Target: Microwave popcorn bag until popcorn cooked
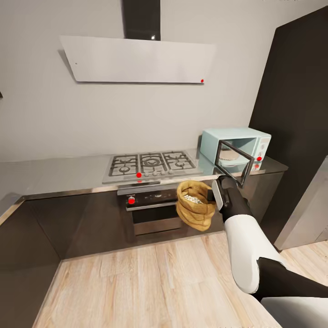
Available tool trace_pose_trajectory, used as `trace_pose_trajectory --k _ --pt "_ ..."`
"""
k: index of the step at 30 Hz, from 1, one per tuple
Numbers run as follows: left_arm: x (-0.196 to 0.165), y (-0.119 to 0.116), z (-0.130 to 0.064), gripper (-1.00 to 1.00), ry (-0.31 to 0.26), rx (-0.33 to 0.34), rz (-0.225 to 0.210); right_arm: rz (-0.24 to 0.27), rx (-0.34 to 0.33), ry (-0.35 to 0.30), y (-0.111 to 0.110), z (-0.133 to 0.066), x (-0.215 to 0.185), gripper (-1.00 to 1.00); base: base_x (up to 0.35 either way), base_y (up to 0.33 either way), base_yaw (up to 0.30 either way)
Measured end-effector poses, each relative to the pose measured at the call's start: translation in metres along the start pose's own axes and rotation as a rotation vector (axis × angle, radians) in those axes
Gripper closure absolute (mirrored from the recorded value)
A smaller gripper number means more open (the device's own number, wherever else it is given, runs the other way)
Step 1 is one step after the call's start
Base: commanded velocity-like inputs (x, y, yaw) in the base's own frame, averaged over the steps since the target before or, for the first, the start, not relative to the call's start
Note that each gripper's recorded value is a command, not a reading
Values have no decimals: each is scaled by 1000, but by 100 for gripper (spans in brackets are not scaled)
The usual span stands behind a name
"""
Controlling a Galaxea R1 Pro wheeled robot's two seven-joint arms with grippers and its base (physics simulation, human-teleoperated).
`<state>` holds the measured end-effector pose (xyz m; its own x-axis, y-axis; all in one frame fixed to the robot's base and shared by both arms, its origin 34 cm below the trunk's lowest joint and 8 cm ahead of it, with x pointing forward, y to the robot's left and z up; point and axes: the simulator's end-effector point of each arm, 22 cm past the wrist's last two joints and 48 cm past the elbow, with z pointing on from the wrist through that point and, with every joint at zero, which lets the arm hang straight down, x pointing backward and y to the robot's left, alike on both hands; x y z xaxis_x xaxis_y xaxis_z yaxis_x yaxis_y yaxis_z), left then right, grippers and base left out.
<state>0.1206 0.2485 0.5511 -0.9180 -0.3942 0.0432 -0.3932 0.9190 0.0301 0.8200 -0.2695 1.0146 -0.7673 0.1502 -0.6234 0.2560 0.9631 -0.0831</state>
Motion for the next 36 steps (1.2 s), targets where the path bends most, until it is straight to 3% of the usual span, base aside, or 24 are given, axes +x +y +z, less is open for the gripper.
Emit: trace_pose_trajectory --k 16,36 --pt "-1 -1 10 -100 1 -1 0 2 0 2 1 9 5 100 0 0 -288" --pt "-6 -3 36 -100 0 -1 -1 5 0 3 2 31 19 100 0 0 -288"
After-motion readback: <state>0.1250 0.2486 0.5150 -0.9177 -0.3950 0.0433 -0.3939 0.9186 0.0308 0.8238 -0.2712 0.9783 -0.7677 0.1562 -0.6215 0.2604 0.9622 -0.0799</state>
